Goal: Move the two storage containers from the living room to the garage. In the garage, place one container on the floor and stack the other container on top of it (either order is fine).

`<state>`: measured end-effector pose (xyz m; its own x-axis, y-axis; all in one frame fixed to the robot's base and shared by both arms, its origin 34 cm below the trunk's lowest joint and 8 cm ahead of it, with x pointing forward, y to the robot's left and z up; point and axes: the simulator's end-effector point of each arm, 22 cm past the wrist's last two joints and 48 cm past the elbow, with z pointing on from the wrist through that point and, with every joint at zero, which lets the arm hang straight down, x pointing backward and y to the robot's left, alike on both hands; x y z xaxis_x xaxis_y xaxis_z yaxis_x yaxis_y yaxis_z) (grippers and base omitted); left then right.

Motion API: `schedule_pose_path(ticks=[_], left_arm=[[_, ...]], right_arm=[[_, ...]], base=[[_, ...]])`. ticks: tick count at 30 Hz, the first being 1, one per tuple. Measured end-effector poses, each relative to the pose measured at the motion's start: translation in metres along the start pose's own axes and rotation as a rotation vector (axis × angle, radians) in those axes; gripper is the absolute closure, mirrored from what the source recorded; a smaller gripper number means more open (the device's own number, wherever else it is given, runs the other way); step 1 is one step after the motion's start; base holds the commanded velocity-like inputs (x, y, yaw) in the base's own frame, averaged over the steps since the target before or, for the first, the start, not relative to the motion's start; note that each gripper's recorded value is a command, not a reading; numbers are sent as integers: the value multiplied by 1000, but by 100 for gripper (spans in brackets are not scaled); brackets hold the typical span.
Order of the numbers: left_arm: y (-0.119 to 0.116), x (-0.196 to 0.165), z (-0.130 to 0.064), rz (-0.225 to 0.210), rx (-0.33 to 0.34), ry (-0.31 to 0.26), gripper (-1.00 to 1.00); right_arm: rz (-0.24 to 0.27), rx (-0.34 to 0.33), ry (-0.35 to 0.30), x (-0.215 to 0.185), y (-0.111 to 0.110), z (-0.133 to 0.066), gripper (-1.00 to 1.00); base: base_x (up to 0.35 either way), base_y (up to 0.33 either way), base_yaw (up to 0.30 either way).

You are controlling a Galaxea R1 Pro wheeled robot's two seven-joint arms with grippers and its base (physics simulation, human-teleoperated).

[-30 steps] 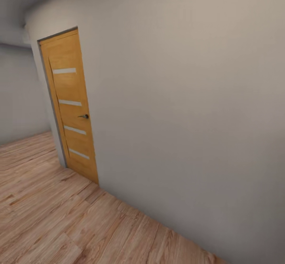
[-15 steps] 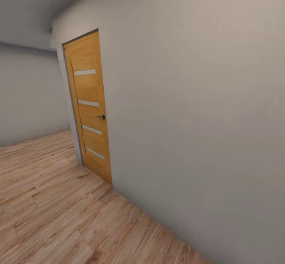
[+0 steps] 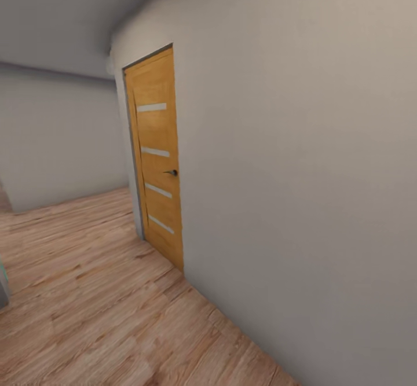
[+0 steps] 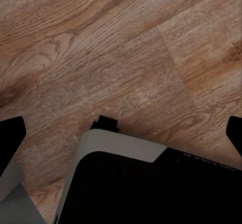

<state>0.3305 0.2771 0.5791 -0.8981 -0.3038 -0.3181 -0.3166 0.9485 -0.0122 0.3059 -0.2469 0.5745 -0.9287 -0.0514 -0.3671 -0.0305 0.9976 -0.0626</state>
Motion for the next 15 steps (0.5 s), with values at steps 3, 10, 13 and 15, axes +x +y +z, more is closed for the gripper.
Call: schedule_pose_path(ticks=[3,10,13,15], left_arm=[[0,-1,0,0,0,-1,-100],[0,-2,0,-1,1,-4,-100],[-1,-2,-1,-1,2,-5,-100],[-1,-3,-1,-2,2,-7,-100]], right_arm=[[0,0,-1,0,0,0,-100],[0,0,-4,-2,0,0,-100],[0,1,-6,-2,0,0,-100],[0,1,-7,-3,0,0,-100]], base=[[161,0,263],[161,0,263],[161,0,263],[161,0,263]])
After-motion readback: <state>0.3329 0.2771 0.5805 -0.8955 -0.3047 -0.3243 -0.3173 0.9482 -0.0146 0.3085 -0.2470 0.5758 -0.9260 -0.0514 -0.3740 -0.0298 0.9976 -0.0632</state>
